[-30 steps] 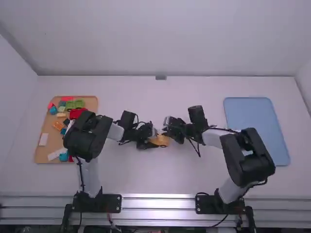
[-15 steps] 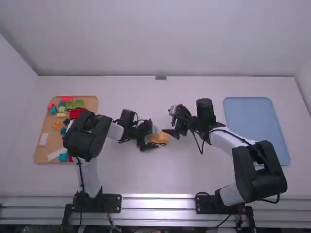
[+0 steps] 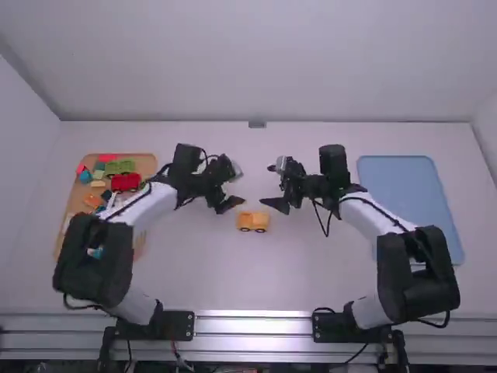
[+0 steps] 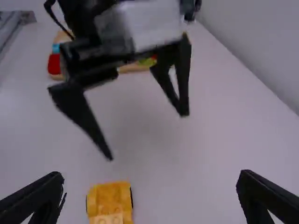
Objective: Assemble lego blocks to make yellow taxi
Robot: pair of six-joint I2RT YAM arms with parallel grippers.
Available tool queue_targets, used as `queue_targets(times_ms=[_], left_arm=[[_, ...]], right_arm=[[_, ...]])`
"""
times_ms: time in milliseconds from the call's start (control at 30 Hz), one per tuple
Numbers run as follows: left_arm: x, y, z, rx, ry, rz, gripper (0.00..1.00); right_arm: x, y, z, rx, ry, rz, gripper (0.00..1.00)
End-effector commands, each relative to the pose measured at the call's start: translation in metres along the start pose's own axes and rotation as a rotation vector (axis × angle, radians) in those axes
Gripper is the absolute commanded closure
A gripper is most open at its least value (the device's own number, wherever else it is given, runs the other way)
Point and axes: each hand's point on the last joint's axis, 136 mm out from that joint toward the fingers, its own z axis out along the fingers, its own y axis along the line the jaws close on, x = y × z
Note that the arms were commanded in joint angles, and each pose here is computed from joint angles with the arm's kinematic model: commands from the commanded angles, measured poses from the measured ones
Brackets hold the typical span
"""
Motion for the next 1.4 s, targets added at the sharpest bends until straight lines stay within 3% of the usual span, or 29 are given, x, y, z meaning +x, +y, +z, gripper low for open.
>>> queue_targets(times_ms=[0, 133, 367, 633, 967, 1200, 1367], left_arm=[[-0.004, 0.029, -0.033, -0.165, 0.023, -0.151, 0.01], [0.001, 0.046, -0.073, -0.309, 0.040, -0.313, 0.01], [0.029, 0.079, -0.173, -0.767, 0.019, -0.782, 0.01], [0.052, 0.054, -0.257, -1.125, -0.042, -1.092, 0.01], [0.051, 0.018, -0.338, -1.348, -0.065, -1.233, 0.01], [0.034, 0.028, -0.361, -1.369, -0.037, -1.273, 0.01], [0.039, 0.053, -0.370, -1.372, 0.061, -1.363, 0.01]], right_arm=[[-0.044, 0.006, -0.006, -0.081, -0.112, -0.113, 0.01], [-0.068, 0.012, -0.010, -0.143, -0.185, -0.153, 0.01], [-0.091, 0.032, 0.006, -0.216, -0.229, -0.216, 0.01], [-0.120, 0.033, 0.020, -0.194, -0.279, -0.252, 0.01], [-0.128, 0.024, 0.019, -0.146, -0.291, -0.258, 0.01], [-0.139, 0.034, 0.023, -0.178, -0.323, -0.278, 0.01], [-0.135, 0.031, 0.026, -0.160, -0.301, -0.252, 0.01]])
